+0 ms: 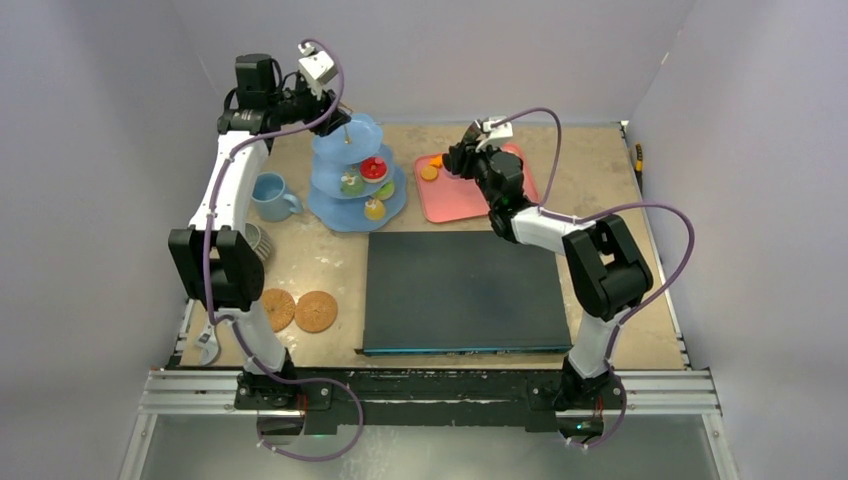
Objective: Serve the afternoon tea
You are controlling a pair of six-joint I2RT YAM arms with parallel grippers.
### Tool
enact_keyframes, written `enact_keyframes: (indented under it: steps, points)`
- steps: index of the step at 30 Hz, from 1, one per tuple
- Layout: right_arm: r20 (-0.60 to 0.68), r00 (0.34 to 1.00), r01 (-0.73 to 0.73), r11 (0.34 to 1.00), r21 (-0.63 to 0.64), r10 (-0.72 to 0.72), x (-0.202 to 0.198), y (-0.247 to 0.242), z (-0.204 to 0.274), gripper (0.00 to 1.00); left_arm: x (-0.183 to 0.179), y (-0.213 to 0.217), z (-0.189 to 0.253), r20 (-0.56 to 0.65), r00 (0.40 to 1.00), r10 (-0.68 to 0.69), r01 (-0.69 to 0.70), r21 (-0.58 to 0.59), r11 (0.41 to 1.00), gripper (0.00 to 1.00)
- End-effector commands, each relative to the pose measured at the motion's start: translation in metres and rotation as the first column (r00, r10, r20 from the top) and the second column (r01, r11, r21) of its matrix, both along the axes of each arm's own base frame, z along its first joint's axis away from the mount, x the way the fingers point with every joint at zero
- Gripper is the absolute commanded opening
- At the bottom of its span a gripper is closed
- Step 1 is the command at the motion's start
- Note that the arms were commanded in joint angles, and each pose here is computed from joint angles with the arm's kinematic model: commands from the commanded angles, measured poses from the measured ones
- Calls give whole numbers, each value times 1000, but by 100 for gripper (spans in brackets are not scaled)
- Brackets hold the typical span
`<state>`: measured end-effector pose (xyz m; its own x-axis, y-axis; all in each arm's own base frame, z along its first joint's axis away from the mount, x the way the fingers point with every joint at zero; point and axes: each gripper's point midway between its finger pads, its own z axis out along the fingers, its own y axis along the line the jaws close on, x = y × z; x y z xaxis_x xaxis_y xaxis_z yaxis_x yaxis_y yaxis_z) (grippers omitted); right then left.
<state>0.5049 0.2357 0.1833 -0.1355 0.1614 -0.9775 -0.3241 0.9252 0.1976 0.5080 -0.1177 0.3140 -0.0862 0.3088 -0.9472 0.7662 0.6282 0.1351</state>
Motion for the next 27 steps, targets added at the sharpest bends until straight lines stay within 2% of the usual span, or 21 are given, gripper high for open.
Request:
enact_keyframes:
  steps: [1, 4, 8, 15, 27]
  points:
    - [110, 994, -33, 998, 61, 26, -8, 5, 53, 36, 8, 3, 7, 66, 997, -43, 40, 39, 998, 44]
    - [118, 993, -35, 997, 65, 27, -9, 4, 58, 36, 9, 4, 4, 67, 997, -46, 42, 52, 998, 36]
    - [129, 991, -48, 996, 76, 37, -12, 5, 64, 36, 11, 3, 9, 72, 996, -44, 42, 36, 998, 21]
    - [120, 992, -56, 995, 77, 46, -17, 6, 61, 35, 10, -1, 34, 103, 994, -26, 30, -31, 999, 8]
    - [117, 991, -74, 994, 82, 64, -22, 11, 57, 34, 7, -2, 65, 120, 992, 40, -26, -121, 992, 3]
